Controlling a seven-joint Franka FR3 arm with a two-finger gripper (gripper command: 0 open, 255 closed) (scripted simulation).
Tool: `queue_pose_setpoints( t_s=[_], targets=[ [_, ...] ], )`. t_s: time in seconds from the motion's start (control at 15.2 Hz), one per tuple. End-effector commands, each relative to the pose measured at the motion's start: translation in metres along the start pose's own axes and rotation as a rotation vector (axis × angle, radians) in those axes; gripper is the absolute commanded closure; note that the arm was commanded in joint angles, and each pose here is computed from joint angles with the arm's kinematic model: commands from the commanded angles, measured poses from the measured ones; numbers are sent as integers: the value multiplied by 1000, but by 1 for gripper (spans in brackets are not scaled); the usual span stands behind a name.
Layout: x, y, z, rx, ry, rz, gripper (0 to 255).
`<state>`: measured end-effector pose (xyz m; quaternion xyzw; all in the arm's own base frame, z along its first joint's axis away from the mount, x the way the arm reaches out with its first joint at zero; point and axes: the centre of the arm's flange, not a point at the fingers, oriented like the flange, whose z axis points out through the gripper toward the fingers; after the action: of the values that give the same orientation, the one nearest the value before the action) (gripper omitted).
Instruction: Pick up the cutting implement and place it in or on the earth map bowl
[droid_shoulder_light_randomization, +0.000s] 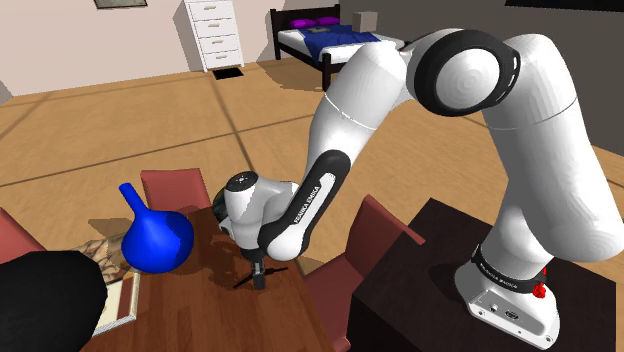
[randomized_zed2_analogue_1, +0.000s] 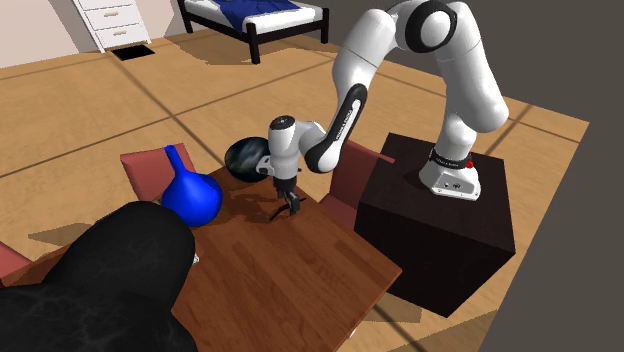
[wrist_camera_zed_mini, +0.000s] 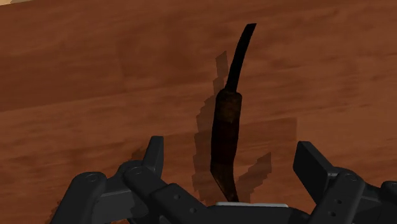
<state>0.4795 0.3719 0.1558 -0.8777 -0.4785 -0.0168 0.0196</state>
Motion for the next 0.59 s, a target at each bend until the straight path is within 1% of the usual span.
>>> queue_pose_setpoints(
  t_s=[0.0, 0.4, 0.46, 0.53],
  targets=[
    [0, 0, 3, 0, 0, 0, 0],
    [0, 0, 3, 0, 0, 0, 0],
    [0, 0, 3, 0, 0, 0, 255],
    [0, 0, 3, 0, 0, 0, 255]
  ],
)
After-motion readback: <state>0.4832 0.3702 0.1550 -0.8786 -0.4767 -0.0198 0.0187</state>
